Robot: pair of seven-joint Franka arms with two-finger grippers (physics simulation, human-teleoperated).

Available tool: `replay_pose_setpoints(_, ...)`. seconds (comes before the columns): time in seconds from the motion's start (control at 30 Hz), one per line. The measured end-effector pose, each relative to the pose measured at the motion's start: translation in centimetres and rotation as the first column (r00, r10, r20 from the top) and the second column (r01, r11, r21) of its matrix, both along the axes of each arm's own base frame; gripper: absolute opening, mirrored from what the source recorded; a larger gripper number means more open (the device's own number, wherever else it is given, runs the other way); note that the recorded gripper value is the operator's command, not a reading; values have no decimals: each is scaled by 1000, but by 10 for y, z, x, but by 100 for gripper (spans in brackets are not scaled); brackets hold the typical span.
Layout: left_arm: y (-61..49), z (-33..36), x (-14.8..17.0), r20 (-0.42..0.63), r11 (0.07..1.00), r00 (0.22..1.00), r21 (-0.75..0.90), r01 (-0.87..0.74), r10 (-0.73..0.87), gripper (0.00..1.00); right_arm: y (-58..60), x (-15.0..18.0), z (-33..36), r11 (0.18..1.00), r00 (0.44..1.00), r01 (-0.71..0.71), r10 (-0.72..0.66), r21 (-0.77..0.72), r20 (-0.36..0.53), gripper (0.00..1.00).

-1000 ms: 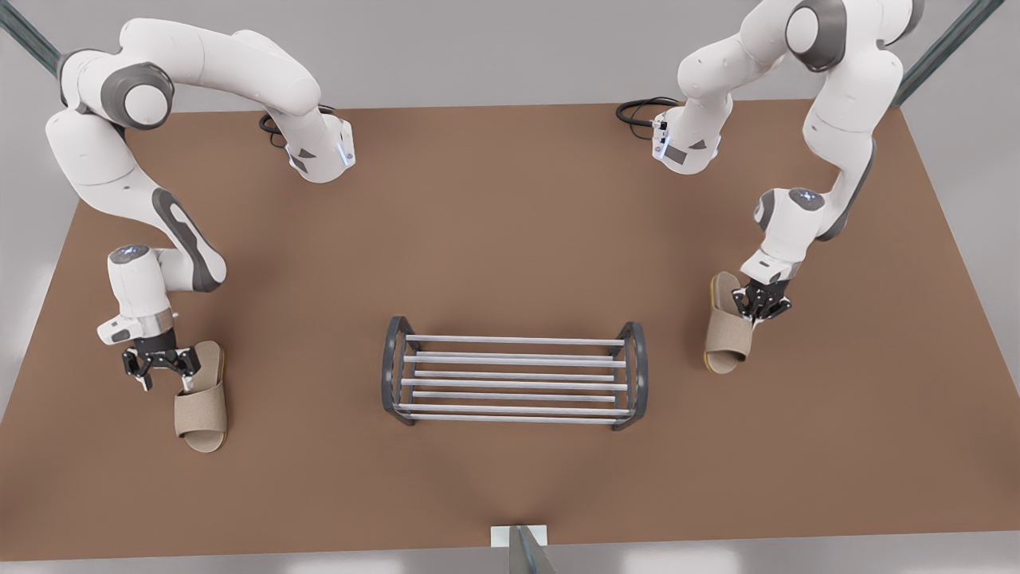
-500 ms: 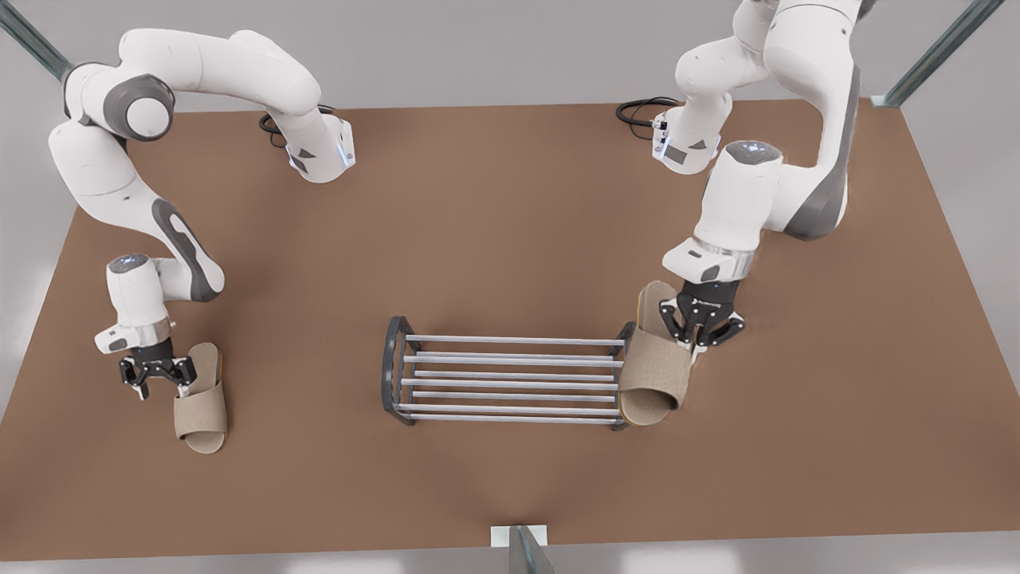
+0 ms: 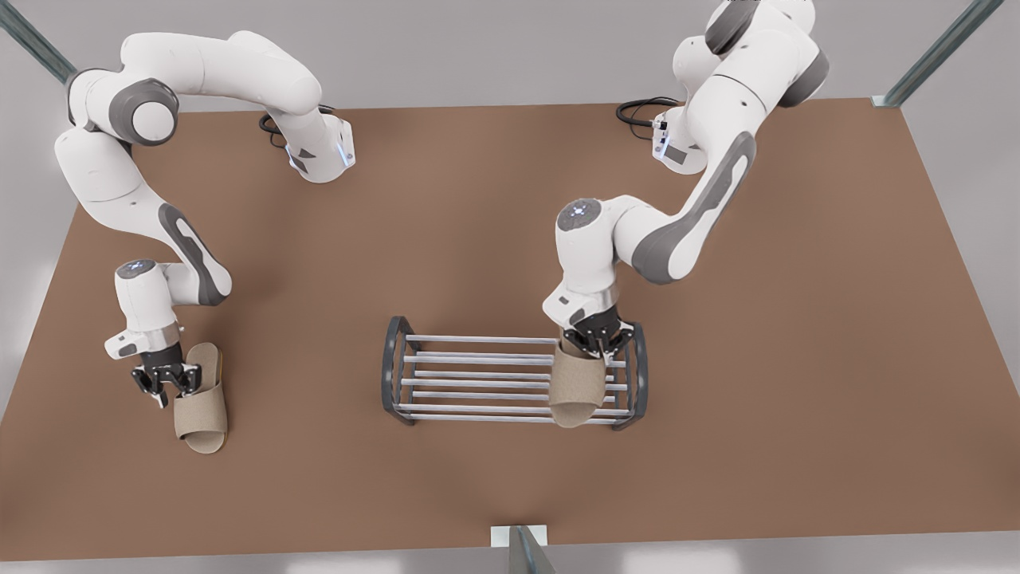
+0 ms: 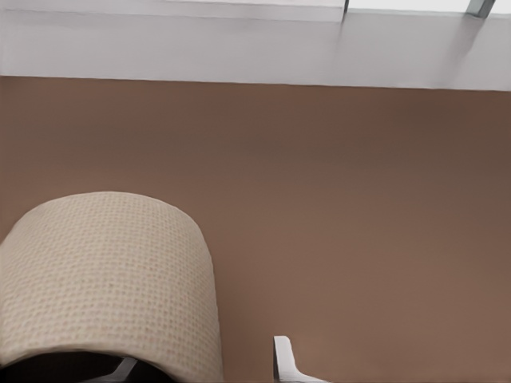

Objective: Place the right shoe on the shoe rack with the right arm, and place the left shoe on the shoe rack with the left arm

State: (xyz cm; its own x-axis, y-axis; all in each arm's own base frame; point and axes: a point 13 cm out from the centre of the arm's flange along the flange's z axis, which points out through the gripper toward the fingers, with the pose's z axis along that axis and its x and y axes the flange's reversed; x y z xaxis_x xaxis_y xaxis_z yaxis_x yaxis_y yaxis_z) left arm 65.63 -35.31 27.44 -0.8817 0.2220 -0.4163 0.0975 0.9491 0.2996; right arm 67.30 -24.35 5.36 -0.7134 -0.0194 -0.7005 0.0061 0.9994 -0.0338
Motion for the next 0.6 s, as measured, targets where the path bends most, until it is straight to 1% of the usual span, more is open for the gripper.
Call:
replay_pose_setpoints(0.03,-1,-6,-1,7,1000,1000,7,-14,14,21,0,0,0,1000,1000,1,-1,1,0,51)
replay_pose_setpoints(0.13,1,-15,-2,35,998,997,11,-65,64,21,-1,0,0,1000,1000,4,-4,2,0,43)
replay_pose_setpoints(0.17,2,-16,-1,45,997,996,7,-83,82,40,-1,0,0,1000,1000,5,-5,2,0,41)
replay_pose_setpoints(0.2,4,-16,1,56,995,994,5,-98,98,100,-1,0,0,1000,1000,6,-6,2,0,40)
replay_pose_setpoints(0.33,9,-17,-2,87,990,986,4,-141,140,100,-5,-1,4,1000,1000,11,-11,0,4,26)
replay_pose_setpoints(0.47,25,7,-19,128,983,976,22,-180,176,100,-9,1,20,1000,1000,16,-15,-10,18,21)
replay_pose_setpoints(0.53,16,38,-41,104,979,973,-32,-203,205,100,-8,2,26,1000,1000,17,-17,-9,23,21)
replay_pose_setpoints(0.57,13,55,-52,72,972,971,-72,-222,227,100,-6,2,28,1000,1000,18,-18,-6,23,21)
replay_pose_setpoints(0.6,22,73,-56,36,960,964,-106,-258,263,100,-3,2,30,1000,1000,18,-17,-3,22,21)
